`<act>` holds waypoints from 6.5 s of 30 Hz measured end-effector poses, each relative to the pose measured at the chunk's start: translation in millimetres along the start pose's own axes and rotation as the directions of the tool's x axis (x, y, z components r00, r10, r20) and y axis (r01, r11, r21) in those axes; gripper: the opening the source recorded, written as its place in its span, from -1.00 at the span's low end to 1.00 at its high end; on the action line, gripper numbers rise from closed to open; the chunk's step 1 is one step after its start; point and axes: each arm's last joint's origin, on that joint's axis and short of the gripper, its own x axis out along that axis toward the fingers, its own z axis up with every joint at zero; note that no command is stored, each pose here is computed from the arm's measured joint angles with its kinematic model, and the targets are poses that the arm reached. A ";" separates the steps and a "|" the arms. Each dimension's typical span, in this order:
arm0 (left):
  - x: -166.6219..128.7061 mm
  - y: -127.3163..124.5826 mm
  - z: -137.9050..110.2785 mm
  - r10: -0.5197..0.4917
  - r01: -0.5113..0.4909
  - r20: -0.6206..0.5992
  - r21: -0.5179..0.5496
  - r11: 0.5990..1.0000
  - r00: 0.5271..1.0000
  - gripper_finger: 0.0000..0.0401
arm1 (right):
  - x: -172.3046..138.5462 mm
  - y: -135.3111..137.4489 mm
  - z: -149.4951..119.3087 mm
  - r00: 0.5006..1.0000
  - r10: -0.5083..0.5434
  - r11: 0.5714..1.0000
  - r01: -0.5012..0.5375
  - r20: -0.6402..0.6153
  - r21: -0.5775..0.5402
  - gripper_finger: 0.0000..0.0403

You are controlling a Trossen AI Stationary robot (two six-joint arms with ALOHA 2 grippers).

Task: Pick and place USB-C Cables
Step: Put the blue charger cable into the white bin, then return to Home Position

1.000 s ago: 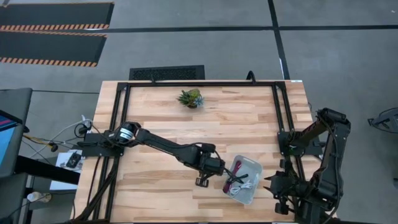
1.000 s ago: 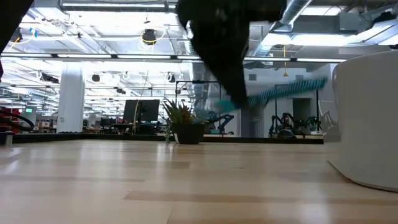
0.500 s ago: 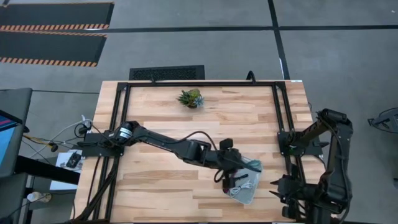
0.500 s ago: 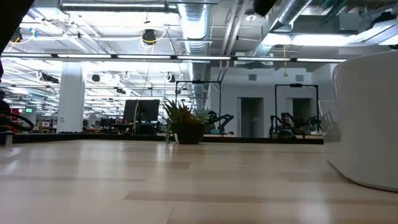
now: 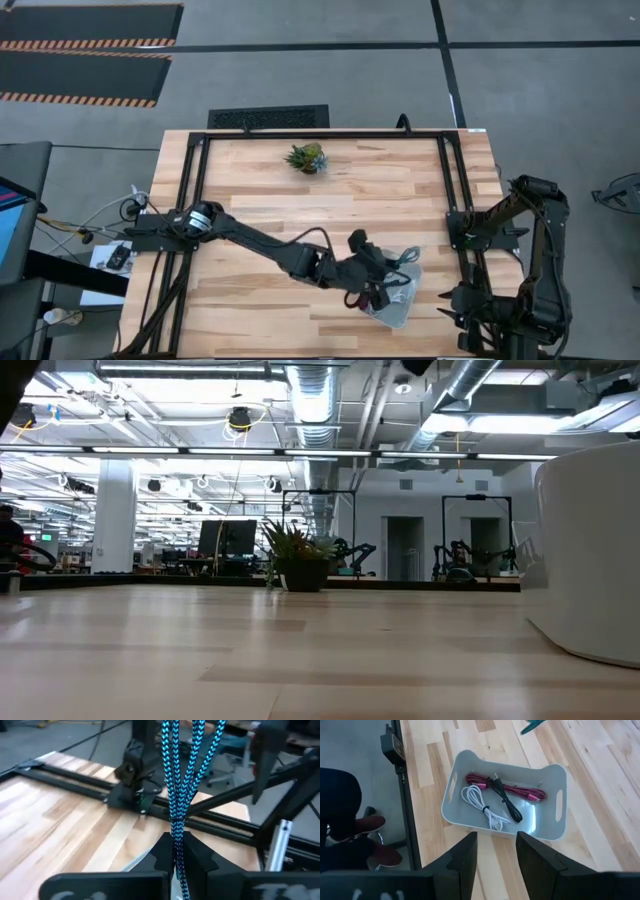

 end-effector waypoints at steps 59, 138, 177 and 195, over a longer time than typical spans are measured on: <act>47.4 -0.7 -90.3 0.007 -0.031 -0.155 -0.155 0.987 0.988 -0.96 | 2.7 -1.4 4.1 0.999 -0.020 1.000 0.020 0.031 0.007 -0.20; 60.2 12.5 -92.8 -0.119 0.045 -0.256 -0.276 0.960 0.959 -0.28 | 2.1 7.7 9.1 0.995 0.053 0.998 -0.056 0.080 0.040 -0.20; -236.0 48.0 153.3 -0.942 0.961 -0.228 0.182 0.208 0.247 -0.27 | -70.0 -75.5 210.7 0.553 0.798 0.566 -0.551 0.240 -0.613 -0.20; -391.0 204.9 39.8 -0.370 0.458 0.356 -0.204 0.865 0.858 -0.27 | -36.6 -198.5 88.5 0.277 0.705 0.642 -0.640 0.653 -0.422 -0.20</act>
